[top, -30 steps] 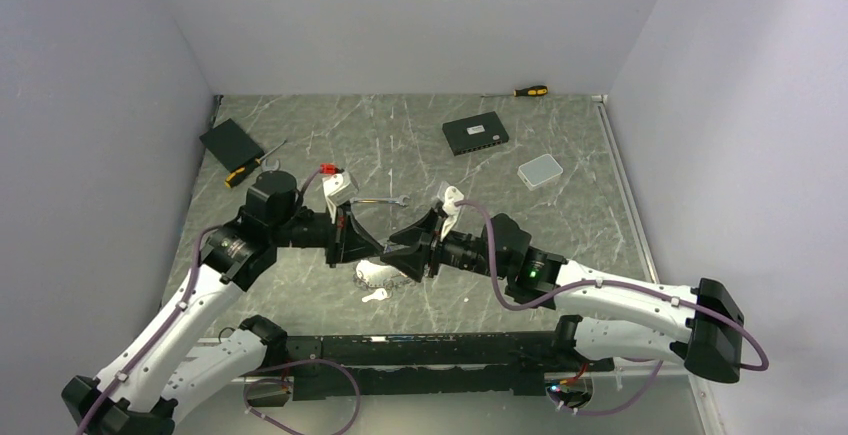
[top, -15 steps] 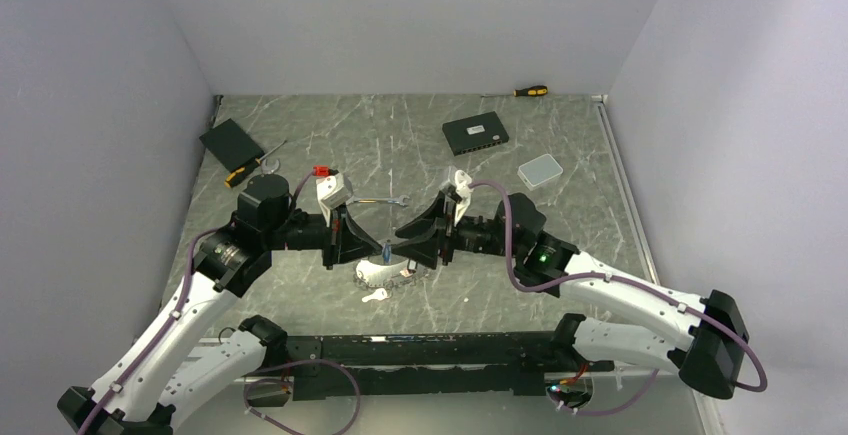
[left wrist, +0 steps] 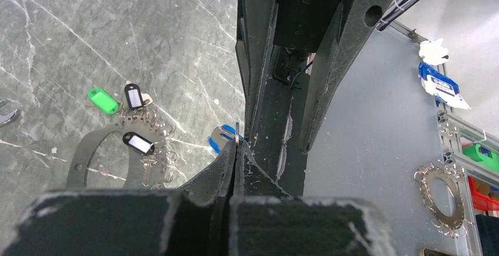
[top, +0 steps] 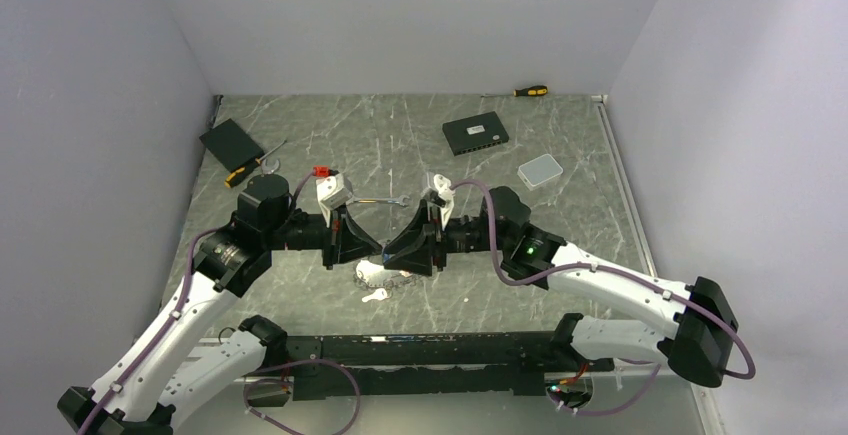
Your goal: Put the keys on the keyring
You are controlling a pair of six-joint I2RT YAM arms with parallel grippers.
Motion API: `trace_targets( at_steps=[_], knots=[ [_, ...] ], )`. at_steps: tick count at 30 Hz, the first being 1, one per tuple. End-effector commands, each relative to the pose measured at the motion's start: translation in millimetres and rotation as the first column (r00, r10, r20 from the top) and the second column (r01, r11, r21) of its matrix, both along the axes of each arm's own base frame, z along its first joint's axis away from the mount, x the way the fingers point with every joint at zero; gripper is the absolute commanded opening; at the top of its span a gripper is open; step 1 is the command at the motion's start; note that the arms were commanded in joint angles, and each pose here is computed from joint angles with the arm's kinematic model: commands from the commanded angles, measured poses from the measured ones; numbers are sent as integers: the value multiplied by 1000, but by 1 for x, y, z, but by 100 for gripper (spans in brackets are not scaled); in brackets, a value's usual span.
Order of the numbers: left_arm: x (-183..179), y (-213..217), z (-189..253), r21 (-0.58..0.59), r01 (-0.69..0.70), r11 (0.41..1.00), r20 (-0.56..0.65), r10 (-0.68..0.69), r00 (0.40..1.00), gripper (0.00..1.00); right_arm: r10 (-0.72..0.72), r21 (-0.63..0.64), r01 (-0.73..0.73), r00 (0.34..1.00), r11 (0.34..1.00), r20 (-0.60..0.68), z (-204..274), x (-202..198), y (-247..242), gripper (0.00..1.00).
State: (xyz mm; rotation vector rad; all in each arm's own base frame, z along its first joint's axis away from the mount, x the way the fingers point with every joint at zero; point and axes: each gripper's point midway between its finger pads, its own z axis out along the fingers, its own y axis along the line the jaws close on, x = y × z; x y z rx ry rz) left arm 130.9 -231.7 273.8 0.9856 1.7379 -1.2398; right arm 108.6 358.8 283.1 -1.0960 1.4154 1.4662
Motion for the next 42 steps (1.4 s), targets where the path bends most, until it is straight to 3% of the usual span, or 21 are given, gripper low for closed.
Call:
trace_targets(
  at_steps=[1,15,32,42],
  knots=[
    [0,0,8,-21,18,1000,55,-16,998,0,32,52,-35,998,998,54,26,-2,3,38],
    [0,1,9,-23,13,1000,66,-11,998,0,6,-36,-4,998,999,62,7,13,-12,42],
    [2,0,7,-16,9,1000,55,-9,998,0,53,-1,-53,995,999,81,30,12,-3,33],
    [1,-1,7,-17,14,1000,54,-13,998,0,48,2,-49,996,999,78,28,15,0,40]
  ],
)
